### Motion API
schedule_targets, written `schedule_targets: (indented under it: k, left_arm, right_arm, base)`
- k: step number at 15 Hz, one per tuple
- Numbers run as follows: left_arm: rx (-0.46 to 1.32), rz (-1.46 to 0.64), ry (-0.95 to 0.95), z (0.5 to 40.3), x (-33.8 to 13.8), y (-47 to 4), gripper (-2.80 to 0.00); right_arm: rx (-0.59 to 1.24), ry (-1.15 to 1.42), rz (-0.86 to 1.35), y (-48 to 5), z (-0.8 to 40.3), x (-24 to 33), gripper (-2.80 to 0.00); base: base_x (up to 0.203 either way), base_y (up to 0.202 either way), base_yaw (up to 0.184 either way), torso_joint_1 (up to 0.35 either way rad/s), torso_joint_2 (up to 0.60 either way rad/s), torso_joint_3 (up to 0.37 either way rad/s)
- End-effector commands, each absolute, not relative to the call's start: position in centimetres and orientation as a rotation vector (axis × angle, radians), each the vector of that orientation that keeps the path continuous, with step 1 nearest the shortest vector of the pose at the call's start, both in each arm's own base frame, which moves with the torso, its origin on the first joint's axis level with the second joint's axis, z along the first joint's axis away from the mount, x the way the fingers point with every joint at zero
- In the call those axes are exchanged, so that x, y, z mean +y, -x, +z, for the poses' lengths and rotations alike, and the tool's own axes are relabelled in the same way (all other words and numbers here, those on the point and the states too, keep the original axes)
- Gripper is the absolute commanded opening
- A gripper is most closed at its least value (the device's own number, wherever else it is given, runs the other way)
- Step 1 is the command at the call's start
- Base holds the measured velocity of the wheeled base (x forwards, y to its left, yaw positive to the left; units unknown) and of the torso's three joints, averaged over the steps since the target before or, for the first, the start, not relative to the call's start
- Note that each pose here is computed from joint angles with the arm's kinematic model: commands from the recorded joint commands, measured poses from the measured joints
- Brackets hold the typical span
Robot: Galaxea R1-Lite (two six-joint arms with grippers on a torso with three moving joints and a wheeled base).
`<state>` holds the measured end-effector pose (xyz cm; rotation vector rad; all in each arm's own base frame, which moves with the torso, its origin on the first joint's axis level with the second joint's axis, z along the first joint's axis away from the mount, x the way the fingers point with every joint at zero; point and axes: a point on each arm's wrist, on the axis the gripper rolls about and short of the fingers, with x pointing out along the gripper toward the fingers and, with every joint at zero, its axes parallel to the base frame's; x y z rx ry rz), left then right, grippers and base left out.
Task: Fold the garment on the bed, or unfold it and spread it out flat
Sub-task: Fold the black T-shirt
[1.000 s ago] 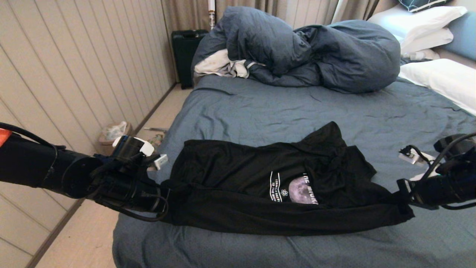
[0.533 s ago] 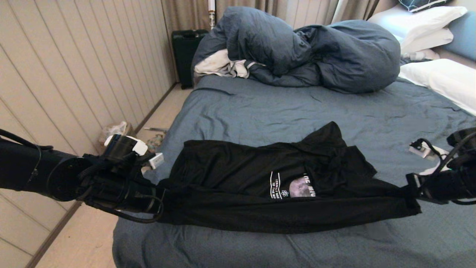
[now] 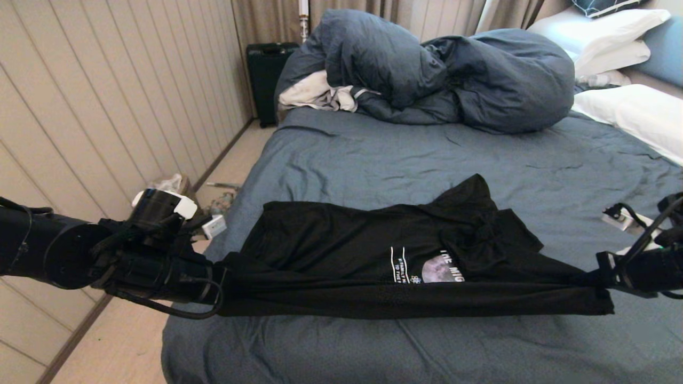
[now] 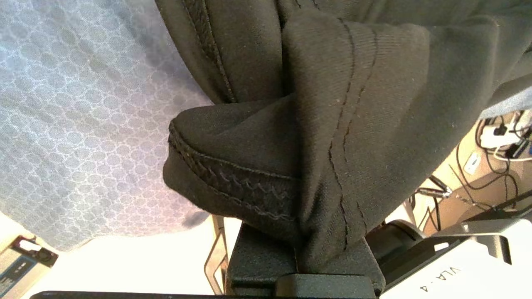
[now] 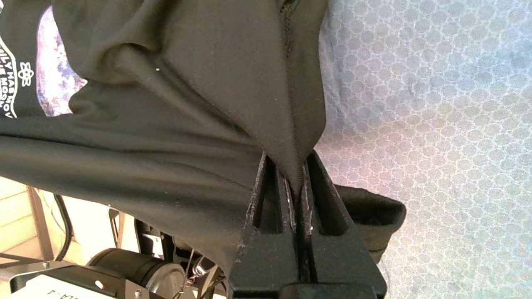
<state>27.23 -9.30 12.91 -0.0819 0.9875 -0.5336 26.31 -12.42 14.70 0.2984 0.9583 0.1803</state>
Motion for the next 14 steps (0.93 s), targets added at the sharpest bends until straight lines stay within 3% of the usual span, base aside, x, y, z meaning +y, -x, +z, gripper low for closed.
schedule_targets:
  k: [1,14]
  left_arm:
    - [0.99,-0.546,0.083,12.8,-9.2,-27.2,-2.8]
    - [0.991,-0.513,0.124,12.1,-8.0,-30.0,-2.8]
  right_arm:
    - [0.976,-0.311,0.185,-26.6,14.0,-12.6,-2.8]
    - [1.019,-0.333,0.201,-30.8,11.2,-14.1,-2.8]
  base:
    - [0.0,0.0,0.0,0.0,0.0,0.0]
    - [0.0,0.0,0.0,0.0,0.0,0.0]
